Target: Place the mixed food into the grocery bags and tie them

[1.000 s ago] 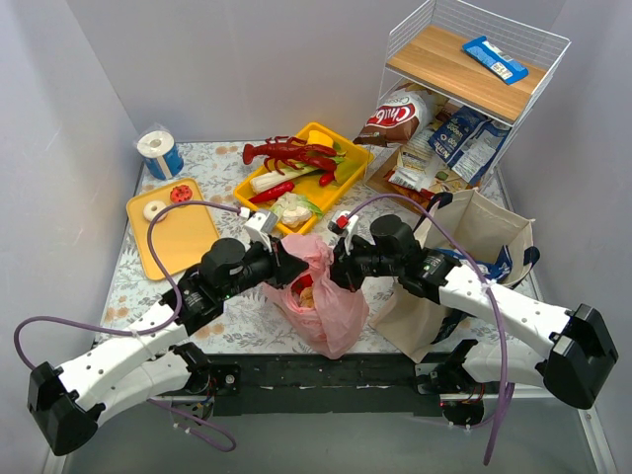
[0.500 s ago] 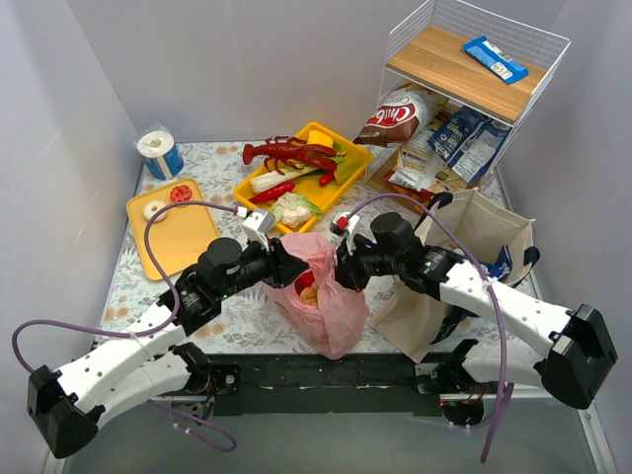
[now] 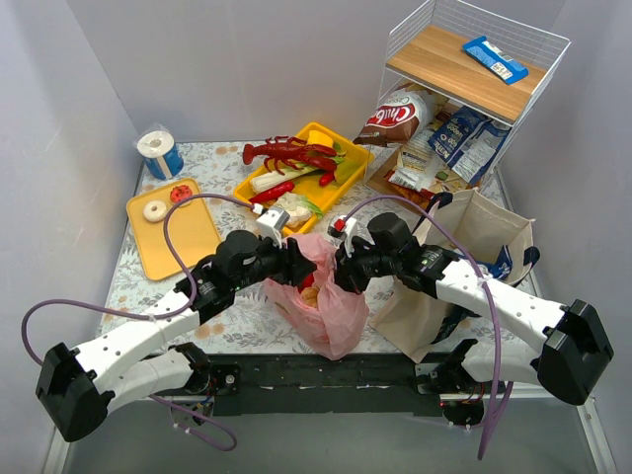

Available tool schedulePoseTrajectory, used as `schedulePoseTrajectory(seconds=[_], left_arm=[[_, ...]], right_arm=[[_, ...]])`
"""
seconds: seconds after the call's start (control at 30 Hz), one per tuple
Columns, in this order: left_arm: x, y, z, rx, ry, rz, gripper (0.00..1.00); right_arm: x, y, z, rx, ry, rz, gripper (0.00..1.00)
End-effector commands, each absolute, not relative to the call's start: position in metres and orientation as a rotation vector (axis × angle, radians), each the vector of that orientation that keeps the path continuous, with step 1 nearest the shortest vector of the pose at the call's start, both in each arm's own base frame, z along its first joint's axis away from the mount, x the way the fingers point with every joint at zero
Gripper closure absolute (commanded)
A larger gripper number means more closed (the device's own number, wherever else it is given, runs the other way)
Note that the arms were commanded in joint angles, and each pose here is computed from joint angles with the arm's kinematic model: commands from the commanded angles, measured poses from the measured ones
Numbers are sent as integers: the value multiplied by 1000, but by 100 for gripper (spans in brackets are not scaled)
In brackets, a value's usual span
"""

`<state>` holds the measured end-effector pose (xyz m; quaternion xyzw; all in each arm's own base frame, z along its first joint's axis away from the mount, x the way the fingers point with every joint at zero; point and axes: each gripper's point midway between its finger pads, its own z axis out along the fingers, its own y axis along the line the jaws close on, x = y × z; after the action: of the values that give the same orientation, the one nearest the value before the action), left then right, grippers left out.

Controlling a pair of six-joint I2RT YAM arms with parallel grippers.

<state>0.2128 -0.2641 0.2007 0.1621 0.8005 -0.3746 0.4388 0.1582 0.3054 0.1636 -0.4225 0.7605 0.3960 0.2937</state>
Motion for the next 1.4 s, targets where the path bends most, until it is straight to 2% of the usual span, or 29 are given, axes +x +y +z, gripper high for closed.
schedulePoseTrajectory(seconds=[0.0,0.33,0.43,0.5,0.7,1.03,1.2,1.37], left_arm=[[218,-271,226,439,1904,-961,55],[213,-288,227,475,1880,-1068,68],[210,-291,226,493,1884,-1088,82],[212,-290,225,488,1891,-1075,100],[236,-252,223,304,1922,-843,100],[241,-223,215,170,1972,-750,100],[240,-223,216,157,1974,-761,100],[234,-233,221,224,1957,-820,100]], right_arm=[[162,313,183,-1131,1955,1082,99],[162,314,182,-1140,1963,1081,99],[164,314,183,-1134,1960,1072,99],[166,312,181,-1122,1974,1053,99],[198,278,169,-957,2141,722,99],[228,218,170,-843,2175,289,99],[230,214,166,-839,2190,253,99],[223,238,178,-912,2110,415,99]])
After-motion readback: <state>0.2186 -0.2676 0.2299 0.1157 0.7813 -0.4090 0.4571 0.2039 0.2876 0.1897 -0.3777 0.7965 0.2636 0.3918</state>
